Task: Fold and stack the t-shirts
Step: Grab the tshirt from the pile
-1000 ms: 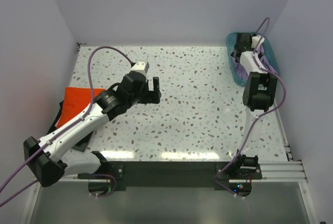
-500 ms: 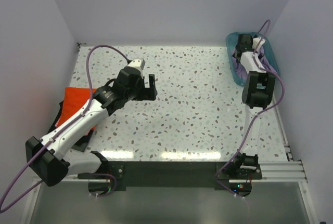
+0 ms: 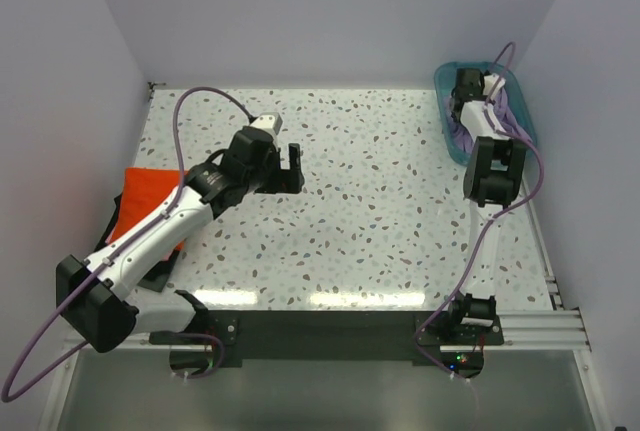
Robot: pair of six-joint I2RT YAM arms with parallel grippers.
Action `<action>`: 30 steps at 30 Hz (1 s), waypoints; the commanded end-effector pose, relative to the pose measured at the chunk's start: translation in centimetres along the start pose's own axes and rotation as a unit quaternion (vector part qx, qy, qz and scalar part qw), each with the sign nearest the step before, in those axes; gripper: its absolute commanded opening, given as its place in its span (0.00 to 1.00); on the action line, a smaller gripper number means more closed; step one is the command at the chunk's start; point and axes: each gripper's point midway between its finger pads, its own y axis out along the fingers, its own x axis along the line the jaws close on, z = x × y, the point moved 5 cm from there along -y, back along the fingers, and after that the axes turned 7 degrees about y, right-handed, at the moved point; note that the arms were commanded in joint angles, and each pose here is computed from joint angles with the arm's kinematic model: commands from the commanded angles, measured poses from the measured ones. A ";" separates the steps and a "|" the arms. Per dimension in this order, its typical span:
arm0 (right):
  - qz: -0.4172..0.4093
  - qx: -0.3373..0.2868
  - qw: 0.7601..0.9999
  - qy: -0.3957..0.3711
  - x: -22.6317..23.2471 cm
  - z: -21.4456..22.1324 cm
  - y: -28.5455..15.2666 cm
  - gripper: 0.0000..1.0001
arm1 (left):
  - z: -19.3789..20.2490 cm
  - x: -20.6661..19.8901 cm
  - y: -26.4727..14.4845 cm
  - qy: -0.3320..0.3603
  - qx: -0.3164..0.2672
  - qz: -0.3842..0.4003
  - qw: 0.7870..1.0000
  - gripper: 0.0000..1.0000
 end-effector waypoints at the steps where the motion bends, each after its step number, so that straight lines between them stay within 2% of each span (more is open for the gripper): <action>1: -0.013 -0.012 1.000 0.015 0.5 -1.4 0.0 0.33 | -0.8 -0.2 0.5 0.010 -0.014 0.013 1.000 1.00; 3: -0.021 -0.017 0.999 0.019 0.8 -2.1 -0.3 0.21 | -1.0 -0.4 0.6 0.010 -0.015 0.016 1.000 1.00; 4: -0.027 -0.022 0.999 0.022 1.0 -2.7 -0.7 0.08 | -1.0 -0.4 0.8 0.010 -0.014 0.017 1.000 1.00; 6: -0.034 -0.028 0.999 0.027 1.2 -3.6 -1.4 0.00 | -1.1 -0.6 0.9 0.010 -0.014 0.022 1.000 1.00; 17: -0.076 -0.146 0.983 0.086 -0.1 -9.2 -8.4 0.00 | -1.9 -1.5 0.6 0.019 -0.036 0.058 0.997 1.00; 30: -0.104 -0.225 0.963 0.109 -1.4 -13.3 -15.6 0.00 | -2.2 -1.9 -0.5 0.020 -0.059 0.084 0.995 1.00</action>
